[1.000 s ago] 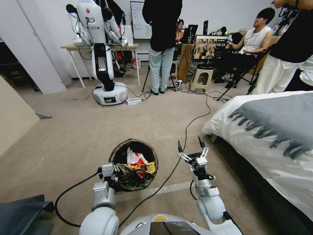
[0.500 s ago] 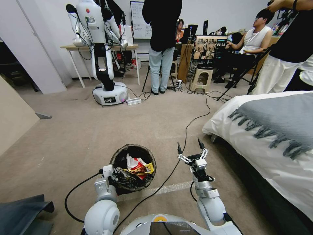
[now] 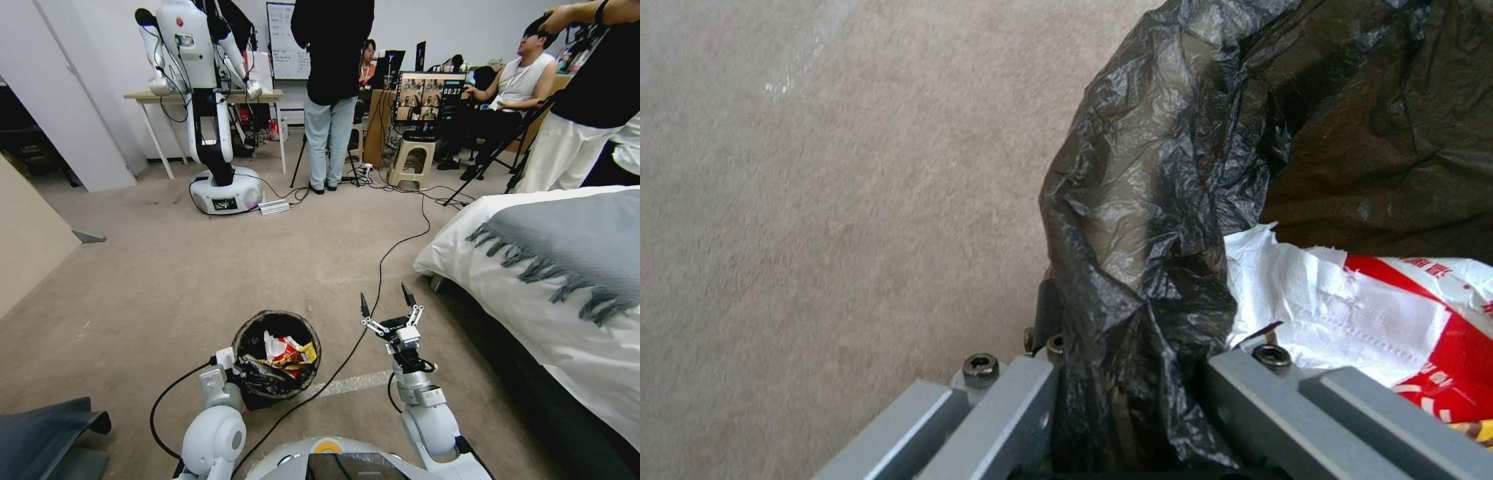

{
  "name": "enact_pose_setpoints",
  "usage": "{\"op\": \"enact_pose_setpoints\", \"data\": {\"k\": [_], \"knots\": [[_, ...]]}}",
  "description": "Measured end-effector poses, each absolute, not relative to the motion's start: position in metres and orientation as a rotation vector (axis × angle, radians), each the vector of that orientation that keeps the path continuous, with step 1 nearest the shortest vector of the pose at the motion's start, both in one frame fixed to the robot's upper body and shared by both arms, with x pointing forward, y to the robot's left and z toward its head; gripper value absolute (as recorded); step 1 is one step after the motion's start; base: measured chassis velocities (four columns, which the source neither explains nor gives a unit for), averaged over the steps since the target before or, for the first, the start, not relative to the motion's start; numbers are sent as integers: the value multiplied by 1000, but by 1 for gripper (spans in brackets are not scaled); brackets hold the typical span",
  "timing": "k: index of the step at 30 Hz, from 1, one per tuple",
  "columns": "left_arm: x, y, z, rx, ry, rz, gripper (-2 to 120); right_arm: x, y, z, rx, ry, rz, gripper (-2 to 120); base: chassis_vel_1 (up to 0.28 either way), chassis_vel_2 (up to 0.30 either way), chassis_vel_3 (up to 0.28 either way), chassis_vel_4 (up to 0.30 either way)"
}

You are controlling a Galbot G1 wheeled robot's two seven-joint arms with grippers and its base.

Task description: Pick up the trash bin, then pick up the garbage from the floor and place it into the trash bin.

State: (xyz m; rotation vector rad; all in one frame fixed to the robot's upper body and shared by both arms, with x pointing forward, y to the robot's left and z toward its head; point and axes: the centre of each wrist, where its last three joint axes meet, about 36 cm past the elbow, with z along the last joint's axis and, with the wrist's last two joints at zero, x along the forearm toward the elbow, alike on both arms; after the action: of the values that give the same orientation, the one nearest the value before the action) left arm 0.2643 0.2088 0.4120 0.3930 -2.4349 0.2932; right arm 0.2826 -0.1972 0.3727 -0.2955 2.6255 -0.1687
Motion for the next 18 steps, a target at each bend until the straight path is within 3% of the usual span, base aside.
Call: {"op": "enact_pose_setpoints", "data": {"k": [17, 18], "knots": [[273, 209, 401, 423, -2360, 371, 1, 283, -199, 373, -294, 2616, -171, 100, 0, 0, 0, 0], [274, 209, 399, 425, -2353, 376, 5, 283, -199, 373, -293, 2616, -170, 100, 0, 0, 0, 0]]}}
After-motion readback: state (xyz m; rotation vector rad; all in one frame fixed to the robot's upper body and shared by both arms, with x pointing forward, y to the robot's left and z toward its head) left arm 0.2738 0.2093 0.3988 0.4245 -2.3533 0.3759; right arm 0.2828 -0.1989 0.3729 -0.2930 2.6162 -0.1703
